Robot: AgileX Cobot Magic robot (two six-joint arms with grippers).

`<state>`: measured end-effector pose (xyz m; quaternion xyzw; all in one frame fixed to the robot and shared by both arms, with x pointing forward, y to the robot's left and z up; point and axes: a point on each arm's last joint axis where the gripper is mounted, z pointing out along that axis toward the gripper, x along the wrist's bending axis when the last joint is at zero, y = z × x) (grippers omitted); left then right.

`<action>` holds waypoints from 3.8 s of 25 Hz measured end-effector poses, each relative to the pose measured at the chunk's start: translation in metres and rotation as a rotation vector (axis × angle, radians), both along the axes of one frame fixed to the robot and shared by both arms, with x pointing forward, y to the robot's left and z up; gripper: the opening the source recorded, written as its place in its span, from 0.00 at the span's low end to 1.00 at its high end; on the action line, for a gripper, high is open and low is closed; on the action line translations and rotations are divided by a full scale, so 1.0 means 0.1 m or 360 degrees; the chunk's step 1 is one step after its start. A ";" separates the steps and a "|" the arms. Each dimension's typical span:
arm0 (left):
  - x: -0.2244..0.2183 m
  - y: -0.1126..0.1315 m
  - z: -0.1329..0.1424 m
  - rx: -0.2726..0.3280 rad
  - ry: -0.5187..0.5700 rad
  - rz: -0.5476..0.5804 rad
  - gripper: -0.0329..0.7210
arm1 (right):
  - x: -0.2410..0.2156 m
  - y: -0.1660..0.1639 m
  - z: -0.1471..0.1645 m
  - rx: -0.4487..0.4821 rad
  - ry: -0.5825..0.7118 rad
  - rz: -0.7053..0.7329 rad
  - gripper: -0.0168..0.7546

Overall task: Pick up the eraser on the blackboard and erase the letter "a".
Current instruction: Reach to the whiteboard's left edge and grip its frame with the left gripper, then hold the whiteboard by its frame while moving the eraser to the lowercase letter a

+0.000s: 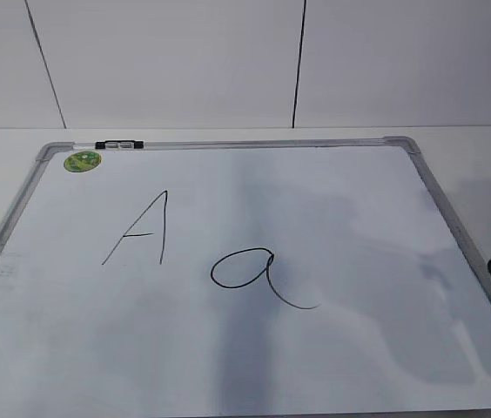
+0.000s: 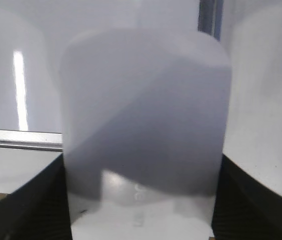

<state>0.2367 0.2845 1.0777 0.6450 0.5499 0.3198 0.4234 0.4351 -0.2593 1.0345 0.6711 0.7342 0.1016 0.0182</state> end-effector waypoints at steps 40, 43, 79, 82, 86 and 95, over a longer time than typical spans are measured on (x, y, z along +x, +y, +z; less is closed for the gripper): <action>2.52 -0.01 -0.90 -0.0025 0.1246 0.0091 0.55 | 0.02 0.00 0.00 0.0004 -0.0032 -0.0003 0.72; 2.69 -0.01 -0.86 -0.0012 0.1281 0.0072 0.55 | 0.02 0.00 0.00 0.0004 -0.0032 -0.0003 0.72; 3.41 0.28 -1.43 -0.0163 0.1722 -0.0040 0.36 | 0.02 0.00 0.00 0.0005 -0.0042 -0.0005 0.72; 3.43 0.28 -1.43 -0.0162 0.1697 -0.0035 0.35 | 0.02 0.00 0.00 0.0005 -0.0043 -0.0005 0.72; 3.44 0.29 -1.43 -0.0160 0.1671 -0.0027 0.31 | 0.03 0.00 0.01 0.0006 -0.0051 -0.0006 0.72; 3.45 0.28 -1.48 -0.0169 0.1685 -0.0023 0.29 | 0.03 0.00 0.01 0.0007 -0.0061 -0.0007 0.72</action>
